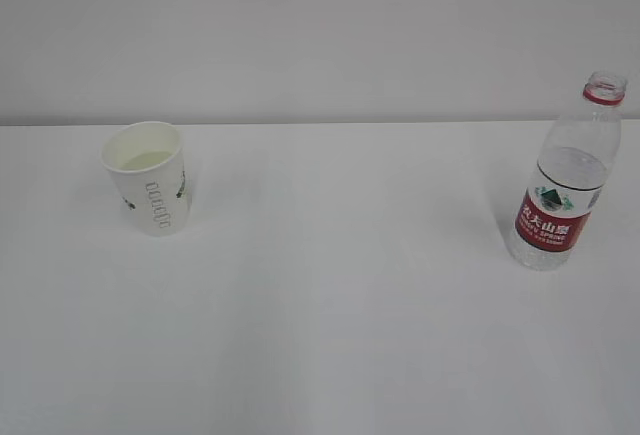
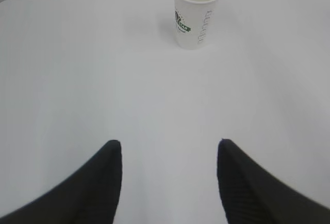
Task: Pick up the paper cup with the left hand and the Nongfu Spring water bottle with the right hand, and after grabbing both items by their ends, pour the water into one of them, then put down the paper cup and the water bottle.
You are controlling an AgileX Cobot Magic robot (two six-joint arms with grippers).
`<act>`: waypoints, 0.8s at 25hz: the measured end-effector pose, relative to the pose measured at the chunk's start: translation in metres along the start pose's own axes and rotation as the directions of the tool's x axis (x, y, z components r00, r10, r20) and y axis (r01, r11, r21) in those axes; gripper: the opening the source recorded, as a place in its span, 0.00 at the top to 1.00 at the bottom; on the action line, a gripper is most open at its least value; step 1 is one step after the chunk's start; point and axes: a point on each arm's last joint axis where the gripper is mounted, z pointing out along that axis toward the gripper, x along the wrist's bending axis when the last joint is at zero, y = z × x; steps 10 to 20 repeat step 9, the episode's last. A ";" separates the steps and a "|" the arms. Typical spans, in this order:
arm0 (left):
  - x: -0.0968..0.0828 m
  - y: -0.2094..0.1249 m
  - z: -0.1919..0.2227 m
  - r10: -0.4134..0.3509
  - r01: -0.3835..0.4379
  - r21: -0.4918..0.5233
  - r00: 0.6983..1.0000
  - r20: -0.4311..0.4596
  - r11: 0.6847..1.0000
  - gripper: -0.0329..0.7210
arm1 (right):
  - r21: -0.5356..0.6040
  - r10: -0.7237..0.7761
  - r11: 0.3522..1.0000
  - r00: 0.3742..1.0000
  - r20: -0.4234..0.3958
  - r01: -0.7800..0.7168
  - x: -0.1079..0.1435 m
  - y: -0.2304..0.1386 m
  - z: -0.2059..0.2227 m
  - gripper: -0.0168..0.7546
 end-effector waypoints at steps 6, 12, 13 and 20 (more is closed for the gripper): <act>0.000 0.000 0.000 0.001 -0.001 0.000 1.000 -0.001 1.000 0.39 | -0.002 0.000 1.000 1.000 0.000 0.000 0.000 0.000 0.000 0.21; 0.000 0.000 0.000 0.001 -0.001 0.000 1.000 -0.001 1.000 0.39 | -0.002 0.000 1.000 1.000 0.000 0.000 0.000 0.000 0.000 0.21; 0.000 0.000 0.000 0.001 -0.001 0.000 1.000 -0.001 1.000 0.39 | -0.002 0.000 1.000 1.000 0.000 0.000 0.000 0.000 0.000 0.21; 0.000 0.000 0.000 0.001 -0.001 0.000 1.000 -0.001 1.000 0.39 | -0.002 0.000 1.000 1.000 0.000 0.000 0.000 0.000 0.000 0.21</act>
